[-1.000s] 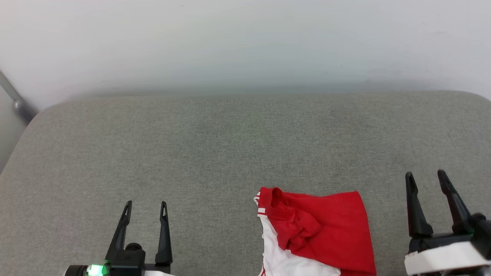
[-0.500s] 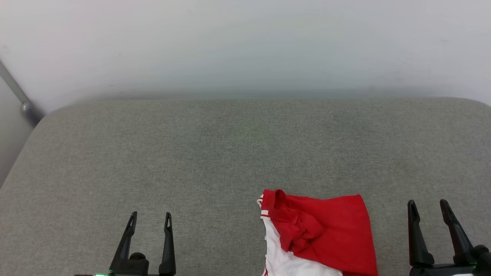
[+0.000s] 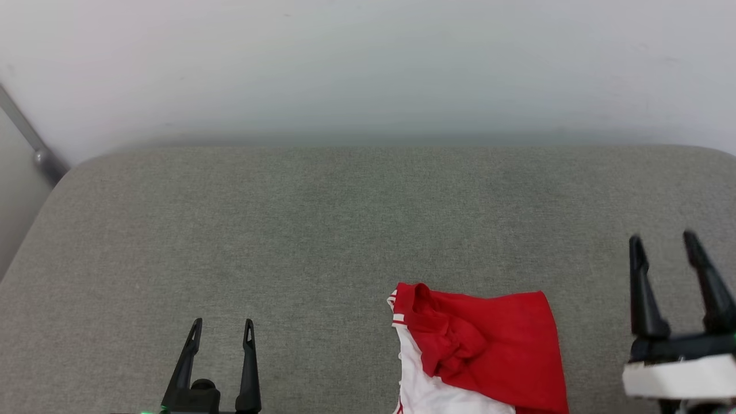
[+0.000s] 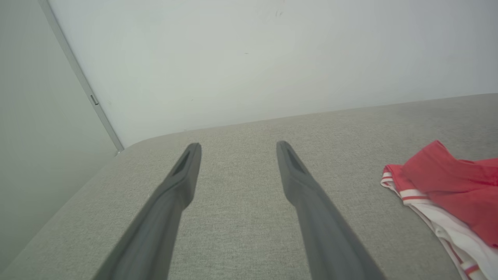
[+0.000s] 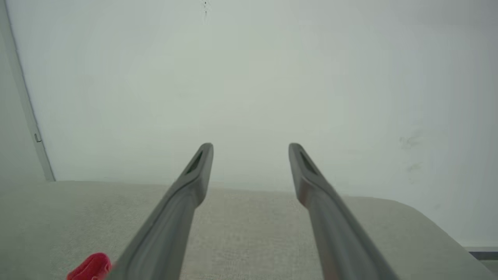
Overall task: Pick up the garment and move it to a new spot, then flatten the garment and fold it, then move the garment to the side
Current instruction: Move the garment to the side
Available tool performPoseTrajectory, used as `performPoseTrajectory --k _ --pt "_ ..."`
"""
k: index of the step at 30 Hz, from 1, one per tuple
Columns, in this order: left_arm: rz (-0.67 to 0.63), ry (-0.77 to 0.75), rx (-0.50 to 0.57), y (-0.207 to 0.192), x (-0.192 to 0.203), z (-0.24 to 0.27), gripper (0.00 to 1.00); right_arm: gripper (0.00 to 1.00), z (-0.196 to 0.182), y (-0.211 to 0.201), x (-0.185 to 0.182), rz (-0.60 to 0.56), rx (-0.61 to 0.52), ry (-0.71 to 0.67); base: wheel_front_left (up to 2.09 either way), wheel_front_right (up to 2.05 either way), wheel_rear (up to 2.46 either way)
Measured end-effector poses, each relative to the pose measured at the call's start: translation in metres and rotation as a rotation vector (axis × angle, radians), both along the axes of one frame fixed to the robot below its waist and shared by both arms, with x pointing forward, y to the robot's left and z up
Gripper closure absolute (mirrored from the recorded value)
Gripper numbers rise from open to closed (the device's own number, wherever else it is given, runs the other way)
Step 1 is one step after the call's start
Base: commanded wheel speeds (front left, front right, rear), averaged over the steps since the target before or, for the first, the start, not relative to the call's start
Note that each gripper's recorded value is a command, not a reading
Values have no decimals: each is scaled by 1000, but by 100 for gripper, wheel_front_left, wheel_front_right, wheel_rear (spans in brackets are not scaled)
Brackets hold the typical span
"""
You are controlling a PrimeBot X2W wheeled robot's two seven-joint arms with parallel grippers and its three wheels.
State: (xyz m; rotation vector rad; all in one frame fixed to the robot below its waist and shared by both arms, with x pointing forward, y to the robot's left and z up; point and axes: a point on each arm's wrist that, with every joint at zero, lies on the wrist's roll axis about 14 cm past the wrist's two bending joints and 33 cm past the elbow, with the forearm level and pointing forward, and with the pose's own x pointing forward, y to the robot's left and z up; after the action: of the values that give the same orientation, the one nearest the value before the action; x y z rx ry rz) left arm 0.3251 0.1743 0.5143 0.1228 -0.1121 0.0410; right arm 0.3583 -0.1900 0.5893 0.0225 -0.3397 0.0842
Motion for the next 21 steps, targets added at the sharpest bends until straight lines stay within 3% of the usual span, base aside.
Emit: performPoseTrajectory --k 3,7,14,21 --pt "3 2 -2 0 1 0 0 0 31 2 14 33 -69 -72 0 0 0" --pt "7 7 -2 2 3 -2 0 0 40 13 36 98 -170 7 0 0 0" --pt "22 20 -3 6 9 -5 0 0 -15 27 58 249 -289 469 0 0 0" --pt "27 30 -10 7 20 -8 0 0 -88 29 32 405 -298 969 0 0 0"
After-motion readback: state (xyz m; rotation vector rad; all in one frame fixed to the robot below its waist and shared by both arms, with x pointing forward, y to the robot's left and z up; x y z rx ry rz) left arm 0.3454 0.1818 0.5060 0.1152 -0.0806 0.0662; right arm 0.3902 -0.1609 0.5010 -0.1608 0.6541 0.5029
